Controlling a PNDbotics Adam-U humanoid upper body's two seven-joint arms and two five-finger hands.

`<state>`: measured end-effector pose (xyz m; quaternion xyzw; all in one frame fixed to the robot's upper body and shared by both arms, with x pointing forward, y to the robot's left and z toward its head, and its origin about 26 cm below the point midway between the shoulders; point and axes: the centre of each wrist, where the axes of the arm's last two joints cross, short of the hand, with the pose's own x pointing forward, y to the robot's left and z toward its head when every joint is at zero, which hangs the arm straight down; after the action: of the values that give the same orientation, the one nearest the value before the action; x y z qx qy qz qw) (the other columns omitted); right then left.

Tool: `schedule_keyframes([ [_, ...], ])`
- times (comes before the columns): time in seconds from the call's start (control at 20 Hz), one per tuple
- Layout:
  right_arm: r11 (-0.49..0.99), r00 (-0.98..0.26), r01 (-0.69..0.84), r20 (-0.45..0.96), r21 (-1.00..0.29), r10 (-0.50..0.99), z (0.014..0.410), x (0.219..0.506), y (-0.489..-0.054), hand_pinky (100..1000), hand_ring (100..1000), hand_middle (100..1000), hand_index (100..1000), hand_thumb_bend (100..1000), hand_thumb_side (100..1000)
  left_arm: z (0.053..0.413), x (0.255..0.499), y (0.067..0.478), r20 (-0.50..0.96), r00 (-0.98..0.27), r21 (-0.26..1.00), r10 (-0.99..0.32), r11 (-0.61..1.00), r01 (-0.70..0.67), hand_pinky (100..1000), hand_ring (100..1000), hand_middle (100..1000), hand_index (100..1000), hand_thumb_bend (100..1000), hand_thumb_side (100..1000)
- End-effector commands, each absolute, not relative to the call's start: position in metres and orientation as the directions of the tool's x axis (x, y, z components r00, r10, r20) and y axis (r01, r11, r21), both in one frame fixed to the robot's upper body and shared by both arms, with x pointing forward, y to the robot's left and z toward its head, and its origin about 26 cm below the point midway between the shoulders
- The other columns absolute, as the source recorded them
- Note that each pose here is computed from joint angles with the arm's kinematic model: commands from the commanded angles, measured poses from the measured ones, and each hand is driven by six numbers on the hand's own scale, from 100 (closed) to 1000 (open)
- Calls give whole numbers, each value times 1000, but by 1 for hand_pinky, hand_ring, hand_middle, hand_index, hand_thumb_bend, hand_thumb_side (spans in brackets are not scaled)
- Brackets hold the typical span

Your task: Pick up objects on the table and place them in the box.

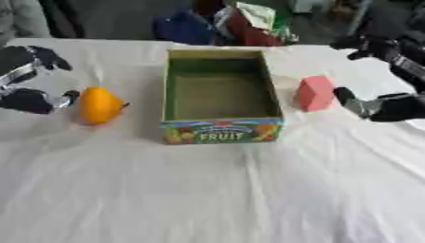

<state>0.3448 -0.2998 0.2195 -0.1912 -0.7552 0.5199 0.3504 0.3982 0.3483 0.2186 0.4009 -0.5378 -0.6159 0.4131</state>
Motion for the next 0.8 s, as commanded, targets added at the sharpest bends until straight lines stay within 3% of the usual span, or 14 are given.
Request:
schedule_keyframes([
  [0.05, 381, -688, -59, 314, -923, 655, 228, 345, -302, 855, 950, 886, 936, 185, 268, 232, 399, 348, -78, -351, 993, -933, -105, 59, 825, 791, 769, 847, 337, 595],
  [0.8, 382, -691, -68, 319, -922, 648, 227, 346, -300, 855, 950, 885, 936, 177, 271, 227, 406, 333, -112, -394, 980, -912, -167, 109, 830, 796, 775, 853, 395, 588],
])
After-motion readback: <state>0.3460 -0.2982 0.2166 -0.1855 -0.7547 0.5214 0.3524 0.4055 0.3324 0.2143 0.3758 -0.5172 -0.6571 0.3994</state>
